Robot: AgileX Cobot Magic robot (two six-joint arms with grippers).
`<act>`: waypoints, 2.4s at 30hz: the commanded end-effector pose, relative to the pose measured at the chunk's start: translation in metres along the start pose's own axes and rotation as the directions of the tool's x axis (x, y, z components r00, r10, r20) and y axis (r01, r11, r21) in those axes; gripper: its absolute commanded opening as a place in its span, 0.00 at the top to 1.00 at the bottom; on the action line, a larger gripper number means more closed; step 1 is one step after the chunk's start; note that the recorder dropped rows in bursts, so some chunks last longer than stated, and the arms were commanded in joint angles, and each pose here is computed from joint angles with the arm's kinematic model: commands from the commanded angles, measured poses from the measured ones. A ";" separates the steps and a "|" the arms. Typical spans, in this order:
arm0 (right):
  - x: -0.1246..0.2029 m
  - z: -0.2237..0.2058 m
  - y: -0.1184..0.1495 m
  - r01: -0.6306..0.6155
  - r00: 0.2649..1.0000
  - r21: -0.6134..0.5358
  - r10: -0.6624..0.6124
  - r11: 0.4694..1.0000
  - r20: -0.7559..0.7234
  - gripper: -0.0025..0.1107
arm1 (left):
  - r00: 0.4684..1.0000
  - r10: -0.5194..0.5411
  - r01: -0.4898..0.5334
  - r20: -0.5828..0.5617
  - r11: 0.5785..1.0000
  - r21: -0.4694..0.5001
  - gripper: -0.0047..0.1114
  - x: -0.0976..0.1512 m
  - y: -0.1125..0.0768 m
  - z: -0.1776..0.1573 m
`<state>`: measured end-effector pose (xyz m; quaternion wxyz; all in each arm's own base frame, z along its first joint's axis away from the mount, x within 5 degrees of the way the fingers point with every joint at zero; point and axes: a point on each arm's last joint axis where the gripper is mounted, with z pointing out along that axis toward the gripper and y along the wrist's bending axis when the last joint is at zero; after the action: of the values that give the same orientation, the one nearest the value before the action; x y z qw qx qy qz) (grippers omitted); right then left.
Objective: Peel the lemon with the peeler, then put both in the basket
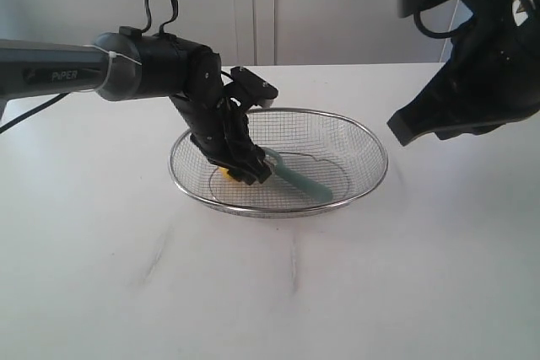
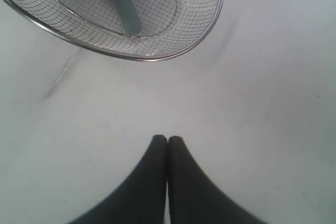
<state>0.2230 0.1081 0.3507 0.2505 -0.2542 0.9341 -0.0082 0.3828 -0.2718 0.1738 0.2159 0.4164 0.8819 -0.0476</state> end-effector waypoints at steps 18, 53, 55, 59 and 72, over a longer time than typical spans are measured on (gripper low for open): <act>0.001 -0.002 -0.003 -0.004 1.000 0.011 0.004 1.000 0.009 0.98 | 0.995 -0.019 0.018 0.097 1.000 0.003 0.20 -0.017 -0.002 -0.057; 0.001 -0.002 -0.003 -0.004 1.000 0.011 0.004 1.000 0.009 0.98 | 0.999 0.013 -0.010 0.049 0.998 -0.069 0.96 0.030 -0.009 -0.246; 0.001 -0.002 -0.003 -0.004 1.000 0.011 0.004 1.000 0.009 0.98 | 0.999 0.013 -0.010 0.049 0.998 -0.069 0.96 0.030 -0.009 -0.246; 0.001 -0.002 -0.003 -0.004 1.000 0.011 0.004 1.000 0.009 0.98 | 0.999 0.011 -0.008 0.047 0.998 -0.062 0.96 0.030 -0.010 -0.244; 0.001 -0.002 -0.003 -0.004 1.000 0.011 0.004 1.000 0.008 0.98 | 0.992 0.031 -0.016 0.120 0.993 -0.120 0.96 0.040 -0.010 -0.281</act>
<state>0.2231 0.1081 0.3508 0.2514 -0.2542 0.9339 -0.0080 0.2705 -0.1836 0.3943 0.2751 0.4118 0.8686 -0.0143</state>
